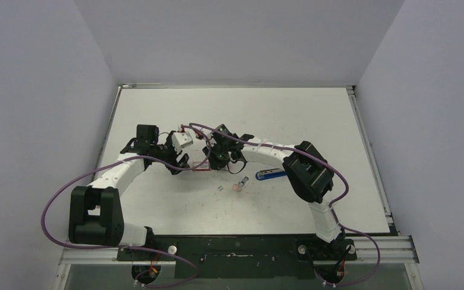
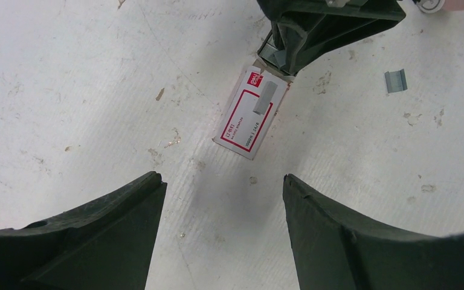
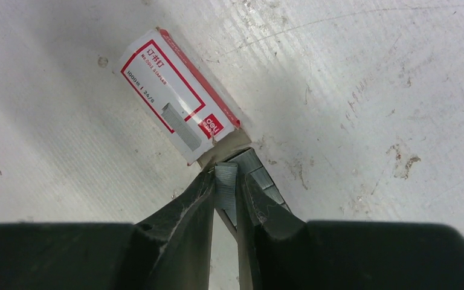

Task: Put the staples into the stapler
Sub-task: Pick up the staple from the center of the board, then place the staple at the center of the board.

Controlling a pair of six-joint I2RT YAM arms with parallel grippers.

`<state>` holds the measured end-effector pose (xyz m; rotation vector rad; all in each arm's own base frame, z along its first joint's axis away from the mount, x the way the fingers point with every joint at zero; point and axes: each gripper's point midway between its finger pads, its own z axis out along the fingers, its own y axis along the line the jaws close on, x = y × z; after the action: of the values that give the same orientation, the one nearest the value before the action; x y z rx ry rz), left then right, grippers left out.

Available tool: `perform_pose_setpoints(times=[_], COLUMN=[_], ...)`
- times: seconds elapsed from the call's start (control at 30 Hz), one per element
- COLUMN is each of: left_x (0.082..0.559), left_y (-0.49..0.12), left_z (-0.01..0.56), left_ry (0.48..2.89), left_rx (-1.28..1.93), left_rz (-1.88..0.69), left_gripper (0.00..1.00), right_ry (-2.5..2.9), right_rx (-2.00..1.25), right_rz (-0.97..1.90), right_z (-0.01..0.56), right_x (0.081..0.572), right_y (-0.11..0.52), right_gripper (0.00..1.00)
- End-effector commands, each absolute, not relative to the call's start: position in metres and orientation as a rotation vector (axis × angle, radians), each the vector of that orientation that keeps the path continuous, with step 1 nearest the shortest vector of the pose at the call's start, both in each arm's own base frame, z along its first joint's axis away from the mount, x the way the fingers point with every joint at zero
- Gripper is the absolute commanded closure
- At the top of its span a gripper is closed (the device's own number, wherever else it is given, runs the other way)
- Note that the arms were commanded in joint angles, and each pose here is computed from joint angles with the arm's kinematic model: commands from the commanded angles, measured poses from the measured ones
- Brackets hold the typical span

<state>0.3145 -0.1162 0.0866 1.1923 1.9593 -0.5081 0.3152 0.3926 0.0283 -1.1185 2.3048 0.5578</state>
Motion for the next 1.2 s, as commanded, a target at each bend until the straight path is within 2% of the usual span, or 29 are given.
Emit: perform_pose_setpoints(times=[0.0,0.27,0.57,0.63,0.77,0.87,1.0,1.17], left_x=[0.324,0.330,0.331,0.331,0.330,0.330,0.329,0.329], left_y=[-0.122,-0.122,-0.124,-0.124,-0.123,-0.123,-0.123,-0.123], left_z=[0.110,0.118,0.118,0.118,0.119,0.118,0.116,0.116], left_ry=[1.882,1.875,1.872,1.873,1.872,1.873,1.877,1.878], left_rx=[1.157,1.128,1.125,1.124,1.122,1.124,1.124,1.124], left_rz=[-0.527,-0.542,-0.559,-0.560,-0.556,-0.551,-0.553,-0.556], left_gripper=[0.30,0.30,0.30,0.31,0.30,0.30,0.31,0.30], right_ry=[2.185,2.170,2.260,2.282,2.289,2.272,2.266,2.277], right_rx=[-1.055,-1.004,-1.000,-1.003,-0.990,-0.979,-0.980,-0.994], right_rz=[0.662,0.661,0.473,0.463,0.477,0.471,0.461,0.455], right_z=[0.097,0.116,0.077,0.066,0.064,0.068,0.069,0.064], right_x=[0.327,0.344,0.356,0.355,0.357,0.360,0.362,0.362], right_y=[0.400,0.363,0.291,0.285,0.282,0.281,0.276,0.266], right_gripper=[0.90,0.91,0.88,0.81,0.59,0.51,0.48,0.54])
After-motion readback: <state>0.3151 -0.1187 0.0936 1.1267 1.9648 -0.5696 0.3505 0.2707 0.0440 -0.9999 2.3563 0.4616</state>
